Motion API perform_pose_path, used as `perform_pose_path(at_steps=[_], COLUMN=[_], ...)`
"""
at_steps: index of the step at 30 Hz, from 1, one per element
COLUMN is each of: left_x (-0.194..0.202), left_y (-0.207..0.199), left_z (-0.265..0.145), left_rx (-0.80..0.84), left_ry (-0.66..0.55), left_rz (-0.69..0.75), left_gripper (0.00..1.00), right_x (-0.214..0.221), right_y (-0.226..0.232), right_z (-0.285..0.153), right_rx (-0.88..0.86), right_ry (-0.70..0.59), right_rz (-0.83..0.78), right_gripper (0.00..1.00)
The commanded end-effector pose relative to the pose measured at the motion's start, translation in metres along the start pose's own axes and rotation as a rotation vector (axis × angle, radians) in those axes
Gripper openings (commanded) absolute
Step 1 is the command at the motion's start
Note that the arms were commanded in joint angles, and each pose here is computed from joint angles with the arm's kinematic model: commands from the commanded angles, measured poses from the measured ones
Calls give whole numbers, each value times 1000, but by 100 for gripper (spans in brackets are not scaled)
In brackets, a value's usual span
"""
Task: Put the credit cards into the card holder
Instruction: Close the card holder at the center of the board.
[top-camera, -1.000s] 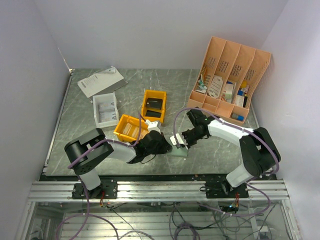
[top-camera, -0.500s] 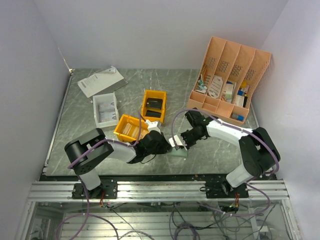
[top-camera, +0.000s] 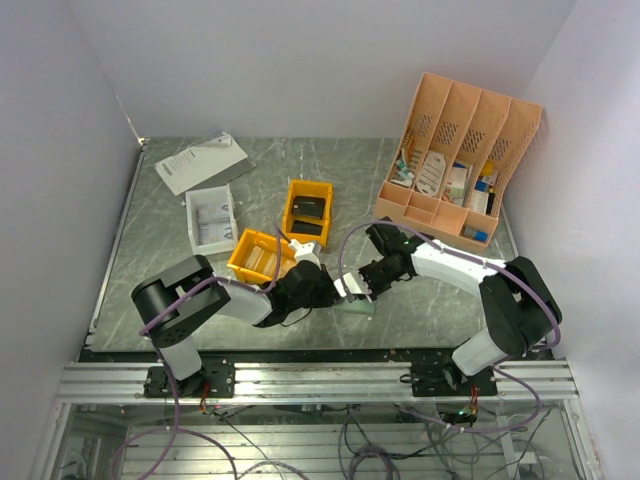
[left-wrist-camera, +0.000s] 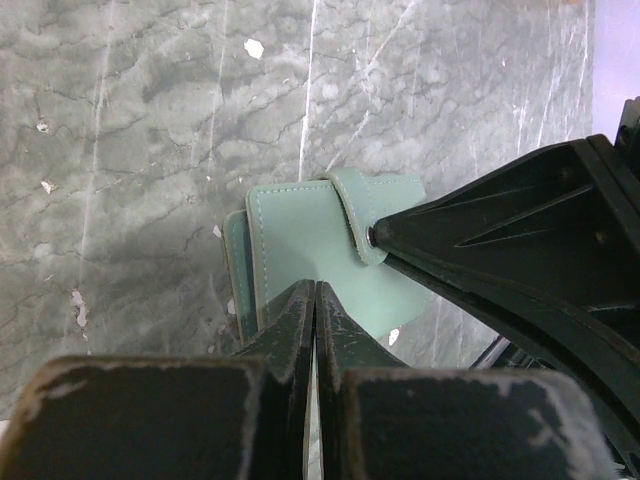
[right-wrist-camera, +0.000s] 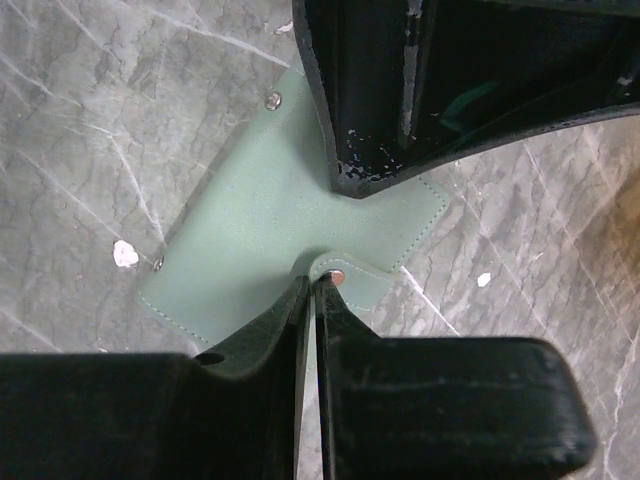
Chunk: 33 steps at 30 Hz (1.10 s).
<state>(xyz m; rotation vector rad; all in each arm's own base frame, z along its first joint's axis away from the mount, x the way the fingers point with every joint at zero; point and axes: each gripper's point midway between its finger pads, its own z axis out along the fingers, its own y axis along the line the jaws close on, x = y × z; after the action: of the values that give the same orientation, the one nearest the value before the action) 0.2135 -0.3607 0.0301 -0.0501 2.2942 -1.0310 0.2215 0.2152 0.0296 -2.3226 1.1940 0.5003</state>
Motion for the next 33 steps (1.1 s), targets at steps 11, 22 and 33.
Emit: perform_pose_path(at_steps=[11, 22, 33], left_x=[18, 18, 18], left_y=[27, 25, 24], left_z=[-3, -1, -1], left_rx=[-60, -53, -49], left_ry=[52, 58, 58], left_rz=[-2, -1, -1], left_gripper=[7, 7, 7], right_x=[-7, -2, -1], right_y=[1, -1, -1], right_z=[-8, -2, 0], right_rx=[42, 57, 64], right_ry=[-34, -24, -22], right_rz=[-1, 17, 15], right_gripper=[17, 22, 20])
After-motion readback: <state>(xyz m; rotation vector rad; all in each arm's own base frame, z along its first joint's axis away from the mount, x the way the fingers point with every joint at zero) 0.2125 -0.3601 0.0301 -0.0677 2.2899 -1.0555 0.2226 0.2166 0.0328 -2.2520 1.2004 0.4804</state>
